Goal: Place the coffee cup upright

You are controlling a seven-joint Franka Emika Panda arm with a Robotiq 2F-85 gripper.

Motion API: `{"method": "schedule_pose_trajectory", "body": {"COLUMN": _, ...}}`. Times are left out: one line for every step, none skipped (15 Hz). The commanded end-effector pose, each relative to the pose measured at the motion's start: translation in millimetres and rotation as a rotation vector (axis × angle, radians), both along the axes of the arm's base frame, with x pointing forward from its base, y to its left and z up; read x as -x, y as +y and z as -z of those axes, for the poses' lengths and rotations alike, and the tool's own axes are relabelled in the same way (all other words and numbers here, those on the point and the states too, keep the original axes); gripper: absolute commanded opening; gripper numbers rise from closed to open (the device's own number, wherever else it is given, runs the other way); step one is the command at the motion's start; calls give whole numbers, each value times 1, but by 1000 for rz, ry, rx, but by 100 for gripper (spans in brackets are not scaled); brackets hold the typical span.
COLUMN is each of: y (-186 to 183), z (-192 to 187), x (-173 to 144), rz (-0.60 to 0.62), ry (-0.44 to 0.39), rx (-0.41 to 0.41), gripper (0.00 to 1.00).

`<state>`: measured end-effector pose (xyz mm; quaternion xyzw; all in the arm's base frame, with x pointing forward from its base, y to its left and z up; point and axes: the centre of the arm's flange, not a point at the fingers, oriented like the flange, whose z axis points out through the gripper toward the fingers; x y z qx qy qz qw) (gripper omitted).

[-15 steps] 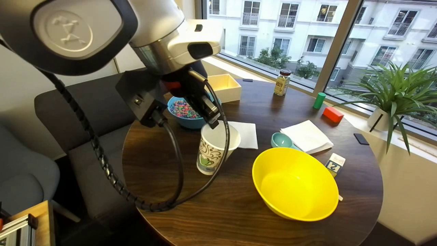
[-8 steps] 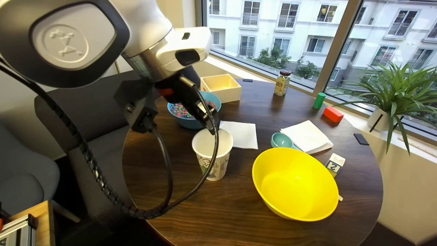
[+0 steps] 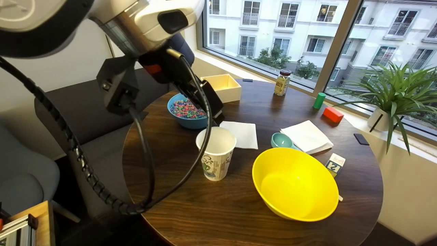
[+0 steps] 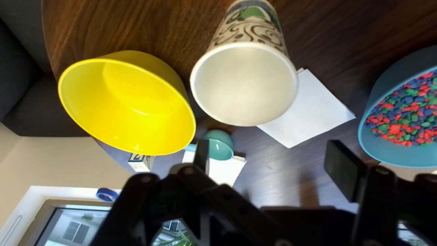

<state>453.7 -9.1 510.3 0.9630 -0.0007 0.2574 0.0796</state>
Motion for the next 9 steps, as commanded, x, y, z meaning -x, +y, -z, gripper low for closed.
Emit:
{"method": "schedule_pose_trajectory", "body": {"y": -27, "z": -33, "x": 22, "rz": 34, "ry": 48, "rx": -53, "gripper": 100}}
{"method": "schedule_pose_trajectory", "body": {"y": -36, "z": -41, "x": 26, "rz": 53, "ry": 58, "rx": -70, "gripper": 100}}
{"method": "schedule_pose_trajectory", "body": {"y": -44, "z": -46, "x": 30, "rz": 68, "ry": 63, "rx": -81, "gripper": 100}}
{"method": "schedule_pose_trajectory", "body": {"y": -32, "z": -33, "x": 20, "rz": 52, "ry": 44, "rx": -56, "gripper": 100}}
{"method": "schedule_pose_trajectory", "body": {"y": -39, "z": -40, "x": 24, "rz": 63, "ry": 45, "rx": -65, "gripper": 100}}
{"method": "schedule_pose_trajectory", "body": {"y": -43, "z": -44, "x": 26, "rz": 69, "ry": 43, "rx": -69, "gripper": 100}}
{"method": "schedule_pose_trajectory", "body": {"y": -44, "z": -45, "x": 28, "rz": 71, "ry": 41, "rx": -71, "gripper": 100}}
{"method": "schedule_pose_trajectory", "body": {"y": -44, "z": -46, "x": 28, "rz": 70, "ry": 41, "rx": -71, "gripper": 100}}
{"method": "schedule_pose_trajectory", "body": {"y": -43, "z": -45, "x": 27, "rz": 70, "ry": 42, "rx": -71, "gripper": 100}}
